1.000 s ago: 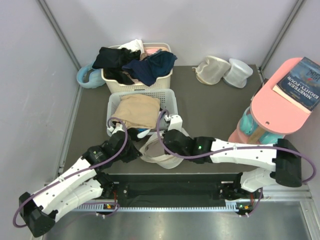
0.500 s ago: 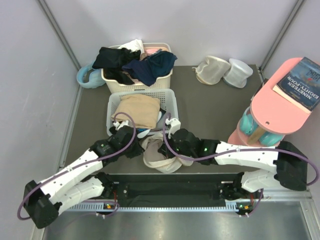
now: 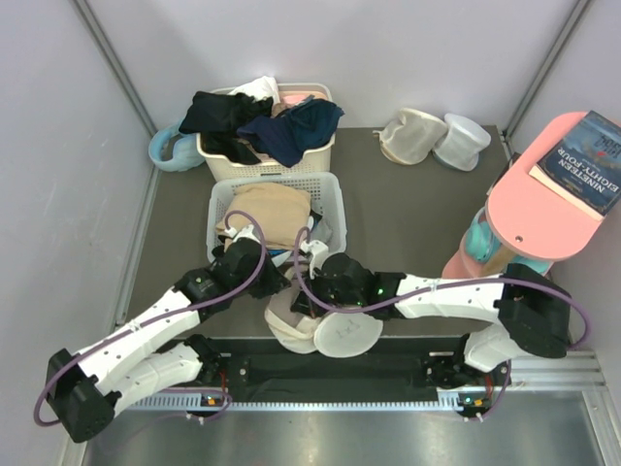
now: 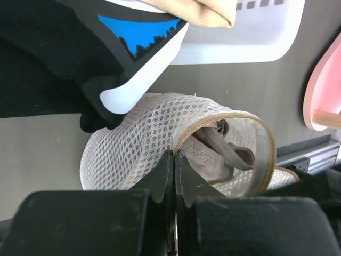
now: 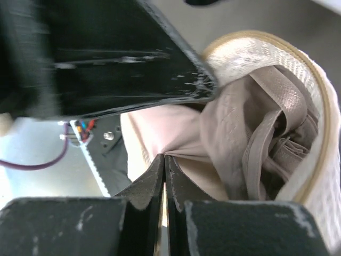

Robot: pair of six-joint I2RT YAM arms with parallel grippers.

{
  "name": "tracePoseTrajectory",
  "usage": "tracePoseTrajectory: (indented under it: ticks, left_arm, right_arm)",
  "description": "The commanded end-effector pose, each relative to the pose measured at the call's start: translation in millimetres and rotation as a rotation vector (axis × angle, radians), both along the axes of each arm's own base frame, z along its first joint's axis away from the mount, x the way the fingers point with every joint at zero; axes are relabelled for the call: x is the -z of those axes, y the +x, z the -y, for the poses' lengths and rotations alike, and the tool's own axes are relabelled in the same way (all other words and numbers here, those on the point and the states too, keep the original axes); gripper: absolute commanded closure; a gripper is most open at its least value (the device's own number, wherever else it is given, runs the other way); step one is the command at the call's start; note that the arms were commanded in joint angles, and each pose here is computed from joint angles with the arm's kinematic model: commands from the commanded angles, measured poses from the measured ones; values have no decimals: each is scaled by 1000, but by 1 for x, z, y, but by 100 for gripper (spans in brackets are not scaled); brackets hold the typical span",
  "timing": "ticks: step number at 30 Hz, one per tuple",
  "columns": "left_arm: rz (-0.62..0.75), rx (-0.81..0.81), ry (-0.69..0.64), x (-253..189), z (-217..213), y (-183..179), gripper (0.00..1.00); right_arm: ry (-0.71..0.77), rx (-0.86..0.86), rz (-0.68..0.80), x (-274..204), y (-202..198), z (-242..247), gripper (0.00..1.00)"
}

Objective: Unzip the laundry bag and remove the bra

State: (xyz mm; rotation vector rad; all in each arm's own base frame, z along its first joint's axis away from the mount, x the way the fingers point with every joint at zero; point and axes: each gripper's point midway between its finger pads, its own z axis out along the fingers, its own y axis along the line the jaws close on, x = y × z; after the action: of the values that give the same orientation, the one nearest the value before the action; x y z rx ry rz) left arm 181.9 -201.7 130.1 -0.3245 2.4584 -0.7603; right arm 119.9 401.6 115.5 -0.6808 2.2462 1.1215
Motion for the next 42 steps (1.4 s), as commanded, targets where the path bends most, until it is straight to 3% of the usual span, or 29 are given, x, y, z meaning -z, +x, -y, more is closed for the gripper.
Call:
tracePoseTrajectory:
  ticks: [1, 8, 11, 19, 20, 21, 23, 24, 25, 30, 33, 37, 42]
  left_arm:
    - [51, -20, -6, -4, -2, 9, 100]
    - [22, -15, 11, 12, 1, 10, 100]
    - [15, -8, 23, 16, 2, 11, 100]
    - [38, 36, -20, -12, 11, 10, 100]
    - [40, 32, -22, -14, 10, 10, 98]
    - [48, 27, -34, -20, 9, 9, 79]
    - [66, 15, -54, -30, 3, 4, 56]
    - [75, 8, -57, -32, 1, 3, 35]
    - [97, -2, -76, -40, -4, 0, 28]
    - [190, -31, -109, -62, -19, -4, 11]
    - [273, 35, -156, -76, -14, -8, 4]
    - [232, 208, -223, -66, 15, -23, 3]
    - [234, 247, -222, -57, 26, -17, 3]
  right_arm:
    - [243, -12, 97, -88, 4, -12, 100]
    - [433, 52, 109, -143, 0, 24, 100]
    - [446, 91, 122, -148, 3, 37, 100]
    - [322, 157, 94, -83, 15, 47, 100]
    - [306, 159, 87, -74, 15, 49, 100]
    - [303, 164, 81, -71, 15, 49, 100]
    - [296, 169, 79, -65, 16, 48, 100]
    - [292, 173, 77, -64, 17, 48, 100]
    - [292, 173, 77, -63, 17, 47, 100]
    - [289, 167, 75, -62, 16, 47, 100]
    - [290, 163, 72, -63, 16, 47, 100]
    - [303, 161, 77, -68, 14, 50, 100]
    - [309, 167, 79, -71, 14, 53, 100]
